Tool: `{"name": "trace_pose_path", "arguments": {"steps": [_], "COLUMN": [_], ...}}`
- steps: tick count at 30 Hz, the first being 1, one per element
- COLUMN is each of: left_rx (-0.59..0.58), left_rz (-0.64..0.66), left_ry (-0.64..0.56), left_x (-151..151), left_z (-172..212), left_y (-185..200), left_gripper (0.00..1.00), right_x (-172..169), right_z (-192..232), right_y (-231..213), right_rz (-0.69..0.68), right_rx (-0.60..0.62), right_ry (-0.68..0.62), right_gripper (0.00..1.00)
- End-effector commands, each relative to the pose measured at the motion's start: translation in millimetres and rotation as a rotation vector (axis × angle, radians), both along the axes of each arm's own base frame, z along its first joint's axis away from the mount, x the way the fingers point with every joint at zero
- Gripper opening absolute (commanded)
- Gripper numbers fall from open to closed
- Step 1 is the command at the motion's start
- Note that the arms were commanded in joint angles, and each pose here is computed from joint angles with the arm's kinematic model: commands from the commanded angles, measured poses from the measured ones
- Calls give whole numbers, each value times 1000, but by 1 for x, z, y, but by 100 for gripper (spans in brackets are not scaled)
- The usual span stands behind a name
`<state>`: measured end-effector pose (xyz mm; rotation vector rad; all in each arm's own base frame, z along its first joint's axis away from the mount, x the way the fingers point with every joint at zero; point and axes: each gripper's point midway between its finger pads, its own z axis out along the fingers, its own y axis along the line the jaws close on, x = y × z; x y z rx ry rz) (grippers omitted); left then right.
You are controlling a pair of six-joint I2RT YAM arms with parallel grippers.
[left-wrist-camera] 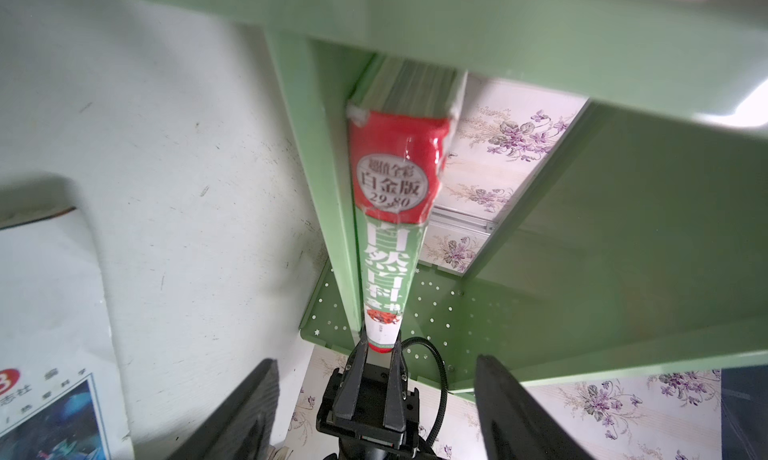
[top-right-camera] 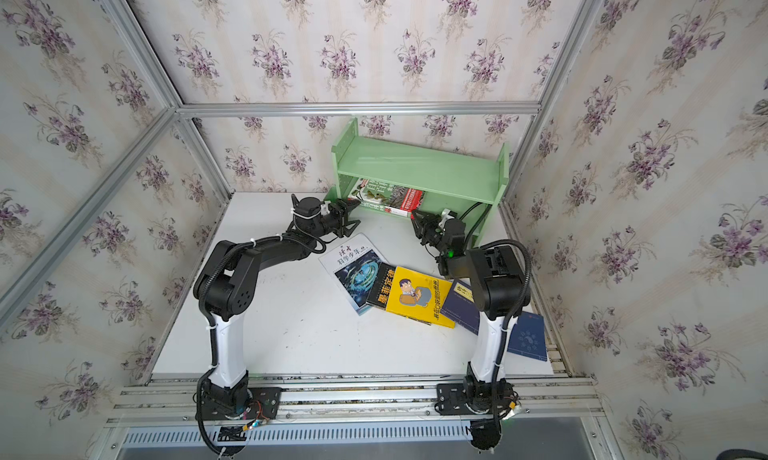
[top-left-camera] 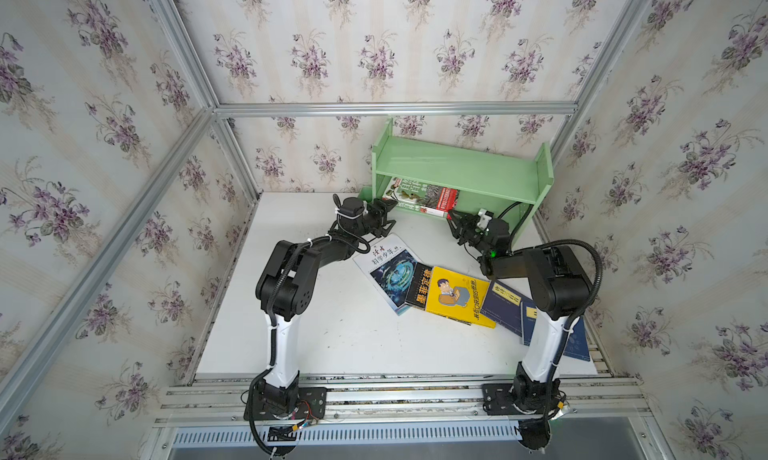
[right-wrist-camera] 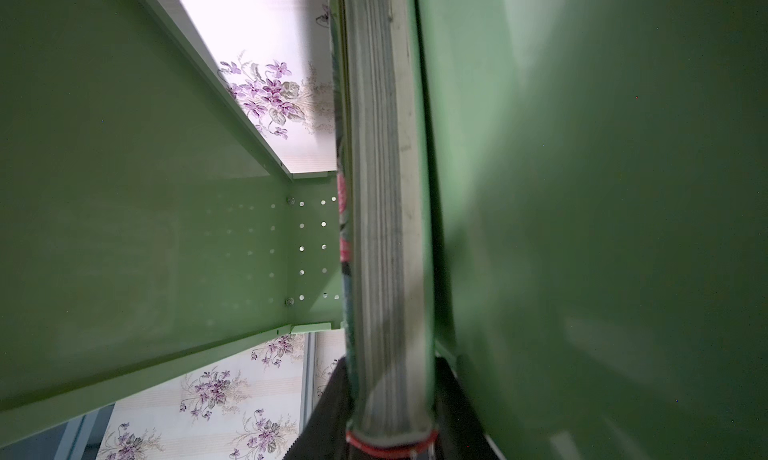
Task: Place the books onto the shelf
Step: 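Push the upright green book deeper into the lower shelf tier with both grippers, then open both grippers and draw them back from the shelved green book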
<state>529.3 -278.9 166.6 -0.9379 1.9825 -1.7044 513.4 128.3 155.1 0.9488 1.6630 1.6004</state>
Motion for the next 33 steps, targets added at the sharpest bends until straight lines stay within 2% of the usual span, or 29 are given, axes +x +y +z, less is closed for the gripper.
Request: {"name": "trace_pose_path", "arguments": {"steps": [1,11,20,28,33], "left_rx": [-22,-24,-32,-25,-26], "left_rz": [-10,-21,-37,-47,-49], "left_ry": [-39,-37,-52,-53,-49], "left_x": [0,0,6,9,9], "left_z": [12,12,18,19,17], "left_y": [-1,-2,-6,-8,-8], "left_gripper": [76,77,77,77,77], "right_x": [2,-8,-9,-23,-32], "right_z": [9,1,11,-5,-4], "right_y": [-2,-13,-15,-21,-22], "right_rz": [-13,-70,-81,-92,-98], "right_rx": [-2,-17,-40,-110,-111], "right_ry": [-37,-3,0,132,156], "right_gripper": [20,43,47,51,52]}}
